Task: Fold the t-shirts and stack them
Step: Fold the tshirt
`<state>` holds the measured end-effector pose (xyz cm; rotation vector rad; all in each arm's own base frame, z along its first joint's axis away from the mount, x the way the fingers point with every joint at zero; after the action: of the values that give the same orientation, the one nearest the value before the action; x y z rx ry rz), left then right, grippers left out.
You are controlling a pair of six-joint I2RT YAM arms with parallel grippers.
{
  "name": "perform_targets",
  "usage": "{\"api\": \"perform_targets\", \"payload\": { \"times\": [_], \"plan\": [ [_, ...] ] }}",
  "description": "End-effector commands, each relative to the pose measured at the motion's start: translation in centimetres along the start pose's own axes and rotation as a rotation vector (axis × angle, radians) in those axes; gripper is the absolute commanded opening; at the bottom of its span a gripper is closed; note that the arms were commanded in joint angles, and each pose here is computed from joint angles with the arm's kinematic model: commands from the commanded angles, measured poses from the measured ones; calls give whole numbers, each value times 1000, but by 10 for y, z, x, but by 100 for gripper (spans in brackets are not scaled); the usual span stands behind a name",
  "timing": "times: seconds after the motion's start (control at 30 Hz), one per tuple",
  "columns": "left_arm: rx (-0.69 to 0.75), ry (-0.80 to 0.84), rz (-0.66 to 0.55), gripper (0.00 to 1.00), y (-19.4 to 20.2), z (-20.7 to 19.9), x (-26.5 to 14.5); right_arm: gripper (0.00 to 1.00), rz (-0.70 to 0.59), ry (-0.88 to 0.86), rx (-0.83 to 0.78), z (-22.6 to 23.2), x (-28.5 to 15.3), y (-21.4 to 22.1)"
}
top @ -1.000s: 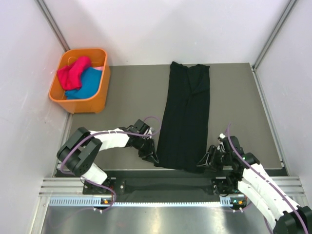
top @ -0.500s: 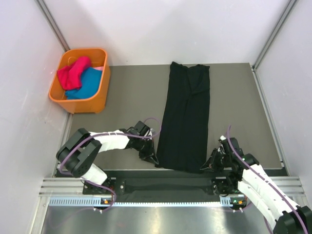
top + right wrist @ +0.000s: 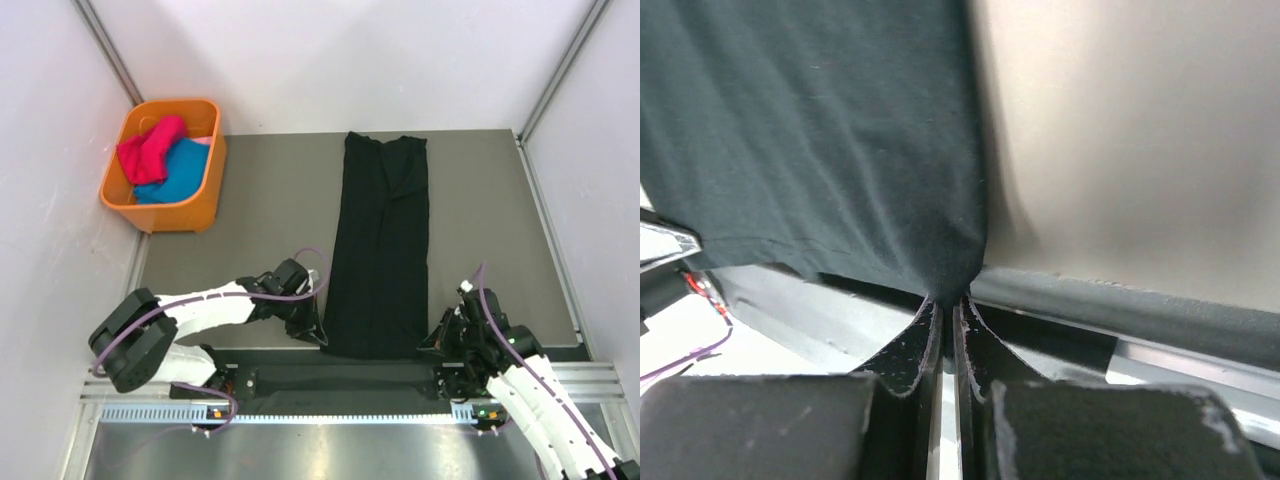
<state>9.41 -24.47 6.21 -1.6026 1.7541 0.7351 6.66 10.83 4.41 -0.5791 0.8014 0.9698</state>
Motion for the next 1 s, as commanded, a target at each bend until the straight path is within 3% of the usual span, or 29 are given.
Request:
{"api": "perform_targets", "payload": {
  "times": [0.0, 0.2, 0.33, 0.53, 0.7, 0.97],
  "plan": [
    [-12, -15, 8, 0, 7, -2, -8, 0, 15, 17, 24, 1, -14, 8],
    [20, 24, -66, 0, -15, -33, -24, 0, -106, 4, -5, 32, -31, -25],
    [54, 50, -175, 0, -72, -67, -37, 0, -150, 33, -95, 69, -42, -63],
    [6, 84, -288, 0, -182, -84, -57, 0, -187, 44, -130, 110, -50, -148],
    [-39, 114, -301, 0, -254, -86, -53, 0, -215, 12, -143, 138, -44, -229],
    [-106, 157, -381, 0, -316, -78, -40, 0, -177, 15, -119, 150, -9, -300]
  ]
}}
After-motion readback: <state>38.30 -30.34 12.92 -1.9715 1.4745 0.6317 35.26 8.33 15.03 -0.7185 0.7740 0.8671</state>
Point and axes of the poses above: each gripper's point midway between its finger pads, its own x axis out along the fingers, its own z axis along the line the jaws close on, y = z × x, the point moved 3 cm from there along -x, back along the fingers, and after that the axes turned 4 degrees about x, right-handed, at the moved point
